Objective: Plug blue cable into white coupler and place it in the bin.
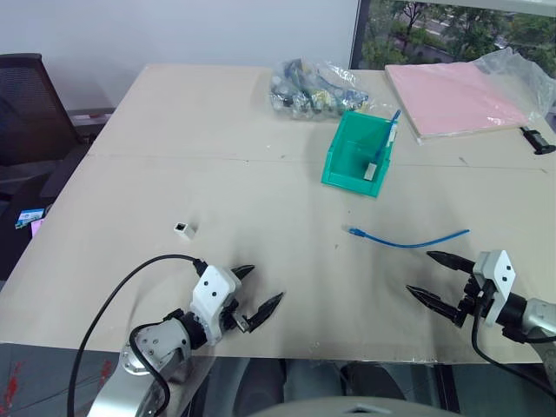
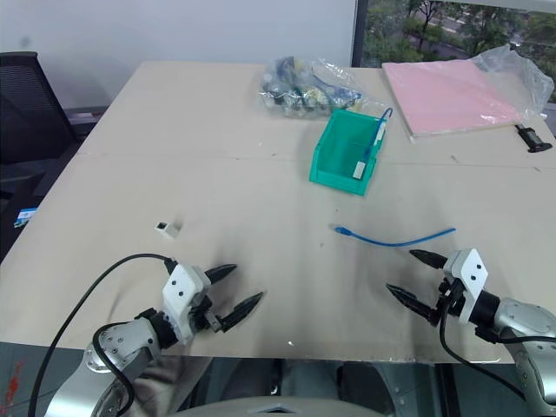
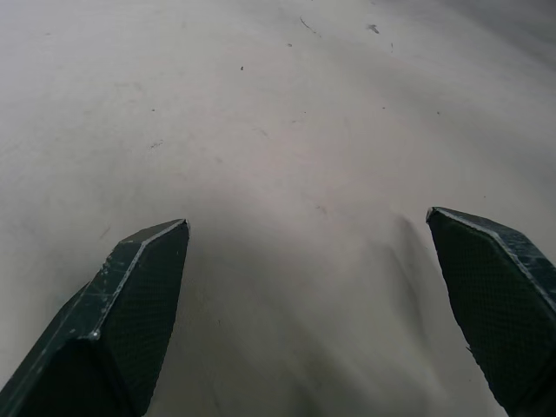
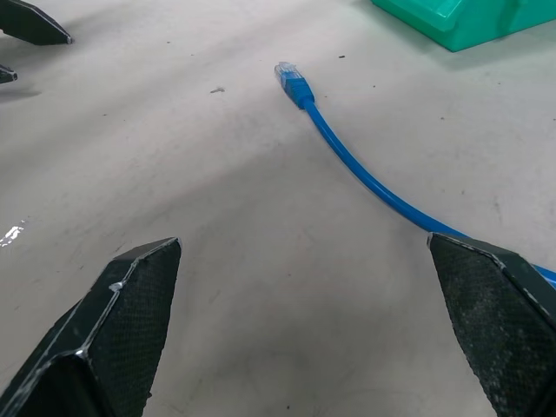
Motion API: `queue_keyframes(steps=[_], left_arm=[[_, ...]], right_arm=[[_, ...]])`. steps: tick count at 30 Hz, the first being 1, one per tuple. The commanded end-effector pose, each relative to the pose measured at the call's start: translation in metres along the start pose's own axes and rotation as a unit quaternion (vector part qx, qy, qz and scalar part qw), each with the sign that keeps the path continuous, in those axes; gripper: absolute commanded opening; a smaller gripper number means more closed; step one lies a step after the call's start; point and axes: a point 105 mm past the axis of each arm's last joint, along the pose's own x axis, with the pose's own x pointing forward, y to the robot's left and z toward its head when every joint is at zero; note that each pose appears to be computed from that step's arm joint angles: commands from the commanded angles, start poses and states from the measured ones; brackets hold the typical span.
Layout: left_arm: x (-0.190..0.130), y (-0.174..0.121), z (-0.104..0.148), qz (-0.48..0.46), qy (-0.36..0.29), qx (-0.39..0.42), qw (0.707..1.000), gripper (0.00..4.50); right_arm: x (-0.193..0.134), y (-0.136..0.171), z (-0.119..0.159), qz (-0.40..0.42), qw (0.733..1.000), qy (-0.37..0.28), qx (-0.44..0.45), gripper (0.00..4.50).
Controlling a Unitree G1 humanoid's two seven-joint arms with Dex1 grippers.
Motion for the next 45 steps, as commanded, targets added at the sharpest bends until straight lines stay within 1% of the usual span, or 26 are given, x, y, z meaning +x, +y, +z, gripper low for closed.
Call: queue_keyframes(steps=[1,12,17,19,21,23,25,29,32,34,36,37,40,41,42,45], left_arm=[[0.0,-0.005,0.003,-0.014,-0.002,0.011,1.0,4.5],[0.0,0.002,0.003,-0.007,-0.004,0.022,1.0,4.5],[0.001,0.004,0.008,-0.005,-0.019,0.024,1.0,4.5],[0.0,0.004,0.01,-0.006,-0.021,0.027,0.999,4.5],[-0.001,0.004,0.015,-0.022,-0.023,0.026,0.999,4.5],[0.0,0.006,0.024,-0.041,-0.032,0.03,0.998,4.5],[0.001,0.008,0.036,-0.066,-0.04,0.039,0.996,4.5],[0.006,0.01,0.053,-0.124,-0.042,0.072,0.989,4.5],[0.007,0.014,0.058,-0.159,-0.033,0.093,0.982,4.5],[0.008,0.018,0.06,-0.171,-0.031,0.097,0.98,4.5],[0.008,0.022,0.061,-0.182,-0.025,0.111,0.977,4.5],[0.008,0.024,0.061,-0.186,-0.024,0.117,0.975,4.5],[0.008,0.026,0.06,-0.194,-0.02,0.125,0.973,4.5],[0.008,0.026,0.059,-0.196,-0.019,0.126,0.972,4.5],[0.008,0.027,0.059,-0.198,-0.019,0.128,0.972,4.5],[0.009,0.028,0.057,-0.201,-0.016,0.134,0.97,4.5]], right_arm=[[-0.003,-0.004,0.006,0.002,1.0,-0.007,-0.014,4.49],[-0.006,-0.002,-0.005,0.011,1.0,0.008,-0.015,4.49],[-0.007,-0.003,-0.006,0.009,1.0,0.01,-0.018,4.49],[-0.006,-0.004,-0.004,0.012,1.0,0.009,-0.024,4.49],[0.0,-0.007,0.005,0.019,0.999,-0.001,-0.033,4.49],[0.013,-0.011,0.016,0.031,0.998,-0.008,-0.05,4.49],[0.03,-0.013,0.021,0.049,0.996,-0.001,-0.068,4.49],[0.073,-0.021,0.022,0.073,0.993,0.024,-0.092,4.49],[0.105,-0.025,0.024,0.088,0.991,0.03,-0.098,4.49],[0.117,-0.024,0.024,0.104,0.989,0.035,-0.094,4.49],[0.125,-0.022,0.024,0.121,0.988,0.043,-0.085,3.96],[0.127,-0.022,0.023,0.128,0.987,0.047,-0.089,3.57],[0.128,-0.018,0.026,0.146,0.983,0.047,-0.103,2.6],[0.128,-0.015,0.028,0.152,0.981,0.045,-0.107,2.09],[0.128,-0.011,0.03,0.163,0.979,0.044,-0.113,1.78],[0.128,0.002,0.035,0.192,0.971,0.046,-0.135,0.26]])
